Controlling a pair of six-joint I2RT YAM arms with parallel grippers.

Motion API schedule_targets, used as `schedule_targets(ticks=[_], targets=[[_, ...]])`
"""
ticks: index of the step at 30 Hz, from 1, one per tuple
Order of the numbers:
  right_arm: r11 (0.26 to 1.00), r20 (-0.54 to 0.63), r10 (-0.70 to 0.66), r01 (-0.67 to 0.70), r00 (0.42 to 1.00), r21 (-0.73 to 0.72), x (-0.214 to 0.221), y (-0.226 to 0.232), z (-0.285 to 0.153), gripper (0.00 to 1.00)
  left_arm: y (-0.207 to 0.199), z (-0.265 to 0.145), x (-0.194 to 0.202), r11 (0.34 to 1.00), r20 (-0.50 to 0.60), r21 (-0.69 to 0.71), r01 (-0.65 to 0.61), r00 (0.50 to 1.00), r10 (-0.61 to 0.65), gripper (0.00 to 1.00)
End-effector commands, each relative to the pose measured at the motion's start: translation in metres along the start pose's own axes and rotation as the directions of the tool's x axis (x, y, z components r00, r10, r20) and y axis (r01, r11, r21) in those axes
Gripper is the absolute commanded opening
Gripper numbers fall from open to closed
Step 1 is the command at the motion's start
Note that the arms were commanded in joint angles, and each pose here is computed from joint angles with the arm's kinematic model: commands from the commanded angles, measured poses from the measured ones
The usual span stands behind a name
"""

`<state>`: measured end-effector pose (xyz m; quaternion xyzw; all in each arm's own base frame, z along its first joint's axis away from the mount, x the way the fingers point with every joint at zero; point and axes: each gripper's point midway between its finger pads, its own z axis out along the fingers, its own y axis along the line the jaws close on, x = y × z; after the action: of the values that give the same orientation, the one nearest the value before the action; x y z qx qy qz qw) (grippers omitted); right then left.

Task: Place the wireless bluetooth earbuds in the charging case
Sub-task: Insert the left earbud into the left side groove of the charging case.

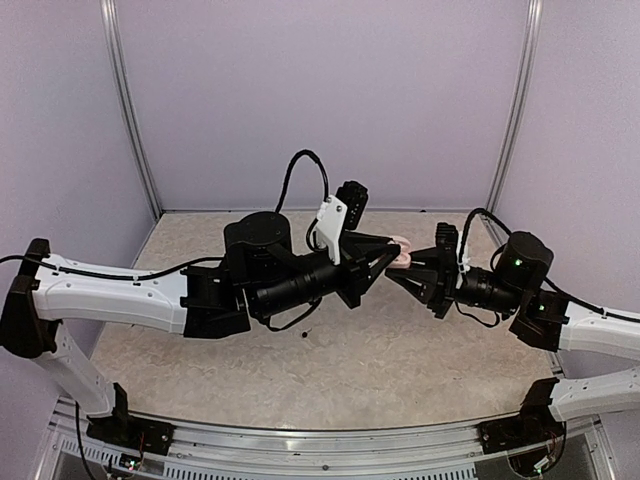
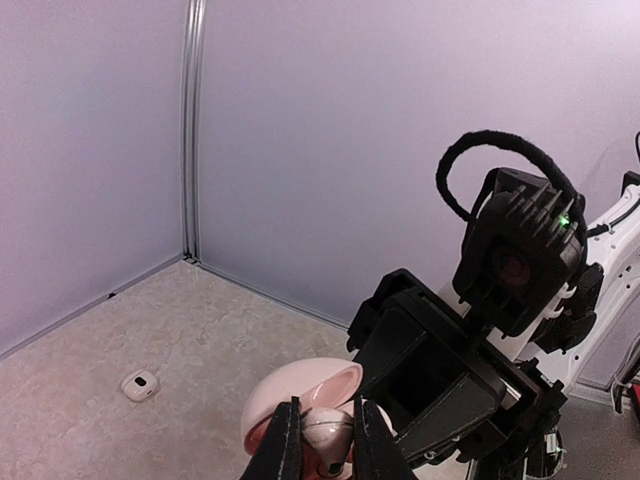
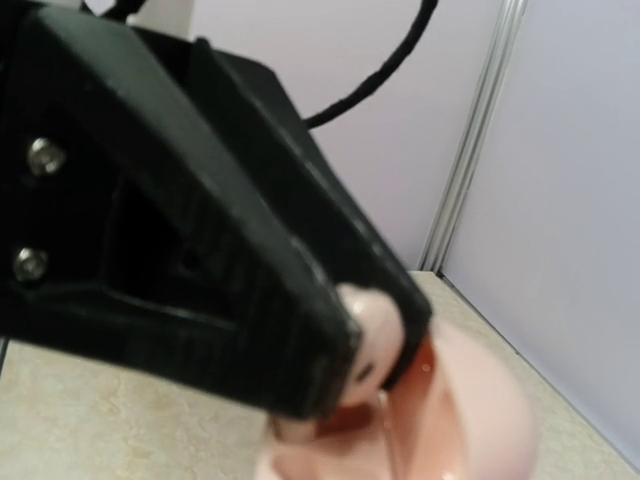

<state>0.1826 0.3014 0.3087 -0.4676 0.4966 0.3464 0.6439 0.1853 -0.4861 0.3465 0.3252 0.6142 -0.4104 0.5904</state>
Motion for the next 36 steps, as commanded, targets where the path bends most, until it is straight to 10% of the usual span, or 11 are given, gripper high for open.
schedule_targets(ticks=[1, 36], targets=[[1.000, 0.062, 0.001, -0.003, 0.998, 0.030, -0.023, -0.007, 0.002, 0.00, 0.010, 0.011, 0.013, 0.998, -0.038, -0.047, 0.031, 0.999, -0.033, 0.11], [0.992, 0.029, 0.111, -0.113, 0.993, 0.059, 0.008, -0.007, 0.003, 0.00, 0.036, -0.003, 0.007, 0.991, -0.048, -0.127, 0.040, 0.998, -0.046, 0.59]])
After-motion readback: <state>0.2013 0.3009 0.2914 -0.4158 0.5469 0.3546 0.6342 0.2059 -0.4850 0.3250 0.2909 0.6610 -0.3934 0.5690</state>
